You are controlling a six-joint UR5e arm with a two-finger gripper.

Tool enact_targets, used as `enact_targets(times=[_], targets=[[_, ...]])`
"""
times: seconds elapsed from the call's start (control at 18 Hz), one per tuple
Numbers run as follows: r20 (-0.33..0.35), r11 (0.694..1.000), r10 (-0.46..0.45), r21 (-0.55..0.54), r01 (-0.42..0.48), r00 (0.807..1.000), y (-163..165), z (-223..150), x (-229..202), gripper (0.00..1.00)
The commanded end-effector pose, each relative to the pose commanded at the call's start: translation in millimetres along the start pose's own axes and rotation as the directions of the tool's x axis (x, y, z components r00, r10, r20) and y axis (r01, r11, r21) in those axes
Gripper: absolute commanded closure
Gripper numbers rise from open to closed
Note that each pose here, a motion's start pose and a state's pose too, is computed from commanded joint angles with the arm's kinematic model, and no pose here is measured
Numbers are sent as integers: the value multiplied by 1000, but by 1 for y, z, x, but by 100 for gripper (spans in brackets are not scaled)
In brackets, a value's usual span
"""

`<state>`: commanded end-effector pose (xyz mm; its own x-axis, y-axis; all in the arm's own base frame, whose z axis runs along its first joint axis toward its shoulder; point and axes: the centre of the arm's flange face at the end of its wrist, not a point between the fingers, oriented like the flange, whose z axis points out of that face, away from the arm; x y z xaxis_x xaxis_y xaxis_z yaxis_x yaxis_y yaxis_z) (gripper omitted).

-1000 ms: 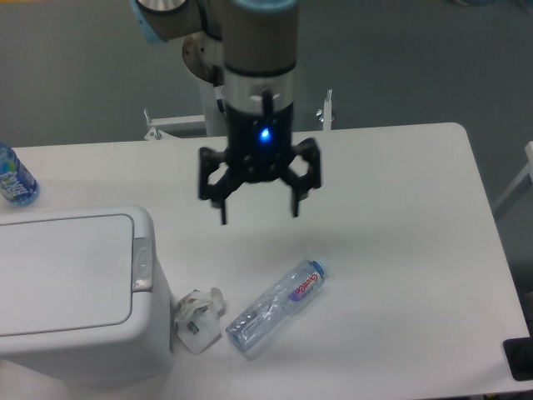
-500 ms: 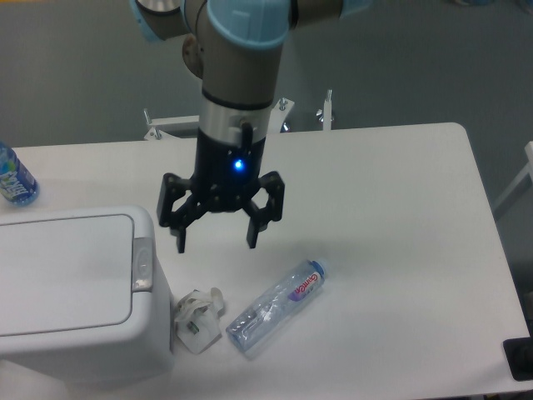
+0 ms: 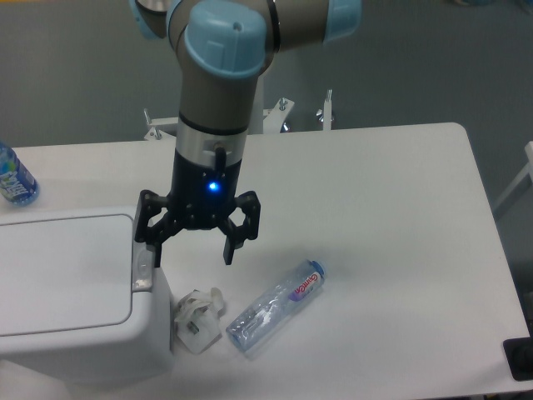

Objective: Open the trash can

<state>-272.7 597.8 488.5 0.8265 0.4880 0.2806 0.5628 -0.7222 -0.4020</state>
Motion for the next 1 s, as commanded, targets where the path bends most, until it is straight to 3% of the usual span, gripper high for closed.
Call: enact_targets(times=[1.0], targets=[[-2,1000,-2,-27,2,1000,8,14,2,0]])
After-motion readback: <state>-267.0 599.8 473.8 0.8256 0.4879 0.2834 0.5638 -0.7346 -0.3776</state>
